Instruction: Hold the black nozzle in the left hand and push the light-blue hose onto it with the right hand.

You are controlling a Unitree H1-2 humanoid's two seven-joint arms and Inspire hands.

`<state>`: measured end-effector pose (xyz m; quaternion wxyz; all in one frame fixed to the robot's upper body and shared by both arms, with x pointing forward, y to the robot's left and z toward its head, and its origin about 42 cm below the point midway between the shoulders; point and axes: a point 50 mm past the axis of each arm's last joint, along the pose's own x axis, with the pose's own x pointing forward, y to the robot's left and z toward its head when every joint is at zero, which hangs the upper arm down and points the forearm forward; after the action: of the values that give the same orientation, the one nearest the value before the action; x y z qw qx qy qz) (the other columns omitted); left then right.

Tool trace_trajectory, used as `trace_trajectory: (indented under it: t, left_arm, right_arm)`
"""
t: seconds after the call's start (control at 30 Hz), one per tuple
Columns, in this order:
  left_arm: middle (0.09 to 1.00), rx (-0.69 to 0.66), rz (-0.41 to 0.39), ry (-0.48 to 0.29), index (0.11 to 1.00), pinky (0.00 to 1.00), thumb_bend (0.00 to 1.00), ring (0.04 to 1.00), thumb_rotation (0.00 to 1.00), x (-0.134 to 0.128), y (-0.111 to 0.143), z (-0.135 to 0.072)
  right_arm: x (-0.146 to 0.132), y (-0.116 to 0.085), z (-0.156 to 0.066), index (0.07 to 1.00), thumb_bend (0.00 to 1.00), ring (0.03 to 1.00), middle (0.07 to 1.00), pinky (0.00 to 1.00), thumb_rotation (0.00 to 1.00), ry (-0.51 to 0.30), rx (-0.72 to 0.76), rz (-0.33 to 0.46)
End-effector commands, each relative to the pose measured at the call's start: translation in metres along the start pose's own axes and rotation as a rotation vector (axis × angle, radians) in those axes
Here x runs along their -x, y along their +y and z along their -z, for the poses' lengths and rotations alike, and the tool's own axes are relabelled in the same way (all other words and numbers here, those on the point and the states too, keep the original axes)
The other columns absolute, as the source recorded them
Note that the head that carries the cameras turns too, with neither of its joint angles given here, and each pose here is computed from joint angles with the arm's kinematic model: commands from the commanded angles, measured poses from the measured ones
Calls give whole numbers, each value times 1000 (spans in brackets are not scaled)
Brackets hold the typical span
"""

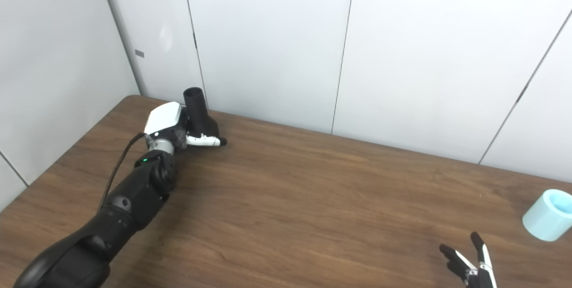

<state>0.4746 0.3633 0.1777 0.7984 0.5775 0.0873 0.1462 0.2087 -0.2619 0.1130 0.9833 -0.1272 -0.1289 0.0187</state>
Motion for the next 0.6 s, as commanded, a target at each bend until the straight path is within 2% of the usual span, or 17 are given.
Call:
trace_trajectory:
  t: [0.0, 0.13, 0.23, 0.3, 0.33, 0.37, 0.4, 0.43, 0.5, 0.57]
  left_arm:
    - [479, -12, 6, -42, 492, 577, 506, 474, 0, 5, 0, -4]
    - [485, -32, -29, -104, 490, 498, 507, 451, 0, 18, 2, -9]
    - [444, -43, -51, -131, 505, 429, 505, 433, 0, 27, 1, -15]
    - [432, -35, -73, -163, 513, 418, 504, 430, 0, 35, 0, -20]
    - [427, -26, -76, -186, 513, 448, 504, 449, 0, 41, 1, -24]
    - [420, -21, -78, -204, 515, 552, 503, 461, 0, 46, 2, -28]
    - [428, -22, -82, -226, 516, 651, 514, 568, 0, 52, 3, -32]
    - [455, -22, -91, -248, 504, 711, 519, 617, 0, 57, 2, -35]
    - [491, -25, -114, -287, 481, 775, 524, 646, 0, 67, 0, -41]
    - [487, -43, -141, -333, 485, 797, 525, 640, 0, 78, -3, -46]
  right_arm:
    - [32, 15, 21, 1000, 581, 846, 811, 826, 1000, 132, -39, 9]
    - [30, 16, 22, 997, 574, 845, 818, 818, 1000, 128, -31, 7]
    - [29, 17, 22, 996, 576, 843, 821, 815, 1000, 132, -23, 10]
    - [28, 18, 22, 999, 577, 846, 817, 822, 1000, 135, -17, 10]
    - [28, 18, 21, 999, 578, 847, 818, 822, 1000, 134, -18, 10]
    - [27, 19, 21, 999, 574, 846, 820, 817, 1000, 134, -18, 11]
    - [27, 19, 21, 998, 568, 846, 820, 814, 1000, 130, -17, 10]
    - [26, 20, 21, 996, 558, 849, 807, 826, 1000, 126, -13, 8]
    - [25, 22, 20, 986, 533, 839, 778, 857, 1000, 122, -9, 7]
    - [23, 24, 19, 981, 520, 836, 763, 898, 1000, 120, -6, 6]
